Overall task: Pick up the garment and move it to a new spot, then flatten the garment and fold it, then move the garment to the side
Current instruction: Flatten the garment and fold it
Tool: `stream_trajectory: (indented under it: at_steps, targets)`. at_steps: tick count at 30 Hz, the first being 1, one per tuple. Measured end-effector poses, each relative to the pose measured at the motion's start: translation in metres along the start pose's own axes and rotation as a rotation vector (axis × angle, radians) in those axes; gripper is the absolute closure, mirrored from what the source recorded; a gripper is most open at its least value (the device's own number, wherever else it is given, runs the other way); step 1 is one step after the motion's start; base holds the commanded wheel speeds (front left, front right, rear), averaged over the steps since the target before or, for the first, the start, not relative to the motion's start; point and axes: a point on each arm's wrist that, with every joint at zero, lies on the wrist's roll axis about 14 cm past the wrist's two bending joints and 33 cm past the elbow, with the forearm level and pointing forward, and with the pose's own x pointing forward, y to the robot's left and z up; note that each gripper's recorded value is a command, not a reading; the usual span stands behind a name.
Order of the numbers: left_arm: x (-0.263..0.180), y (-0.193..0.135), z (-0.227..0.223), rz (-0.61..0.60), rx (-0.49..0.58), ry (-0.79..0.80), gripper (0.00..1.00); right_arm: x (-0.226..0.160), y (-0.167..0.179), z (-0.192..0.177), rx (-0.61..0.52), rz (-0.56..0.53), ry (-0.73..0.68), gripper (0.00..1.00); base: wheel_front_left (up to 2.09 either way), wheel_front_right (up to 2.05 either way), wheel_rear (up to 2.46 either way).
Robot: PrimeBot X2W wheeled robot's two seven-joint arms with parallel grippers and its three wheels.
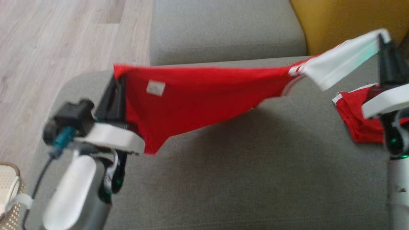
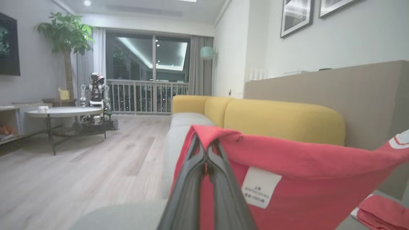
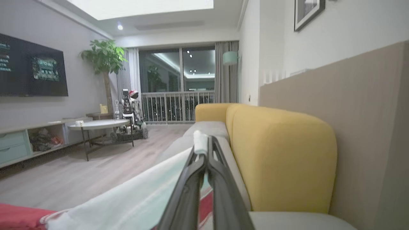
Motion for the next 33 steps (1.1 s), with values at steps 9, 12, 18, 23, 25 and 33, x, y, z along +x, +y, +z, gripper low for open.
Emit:
stream_trajectory:
  at_steps: [9,12,18,23,25,33]
  targets:
    - [0.017,-0.002,0.09,-0.065,0.07,-0.168,1.0,-0.012,0.007,0.09,0.085,-0.015,-0.195,1.0,0.0,0.0,0.0]
    - [0.024,-0.004,0.095,-0.088,0.089,-0.152,1.0,-0.013,0.002,0.095,0.088,-0.034,-0.179,1.0,0.0,0.0,0.0]
    - [0.058,-0.003,0.066,-0.134,0.089,0.006,1.0,0.021,0.003,0.071,0.114,-0.032,-0.055,1.0,0.0,0.0,0.0]
    - [0.111,0.0,0.036,-0.155,0.063,0.122,1.0,0.088,0.021,0.039,0.172,0.015,0.067,1.0,0.0,0.0,0.0]
    - [0.142,0.003,0.031,-0.155,0.079,0.133,1.0,0.12,0.031,0.03,0.148,0.042,0.083,1.0,0.0,0.0,0.0]
    - [0.248,0.034,0.013,-0.064,0.157,0.025,1.0,0.227,0.023,0.046,0.105,0.03,-0.187,1.0,0.0,0.0,0.0]
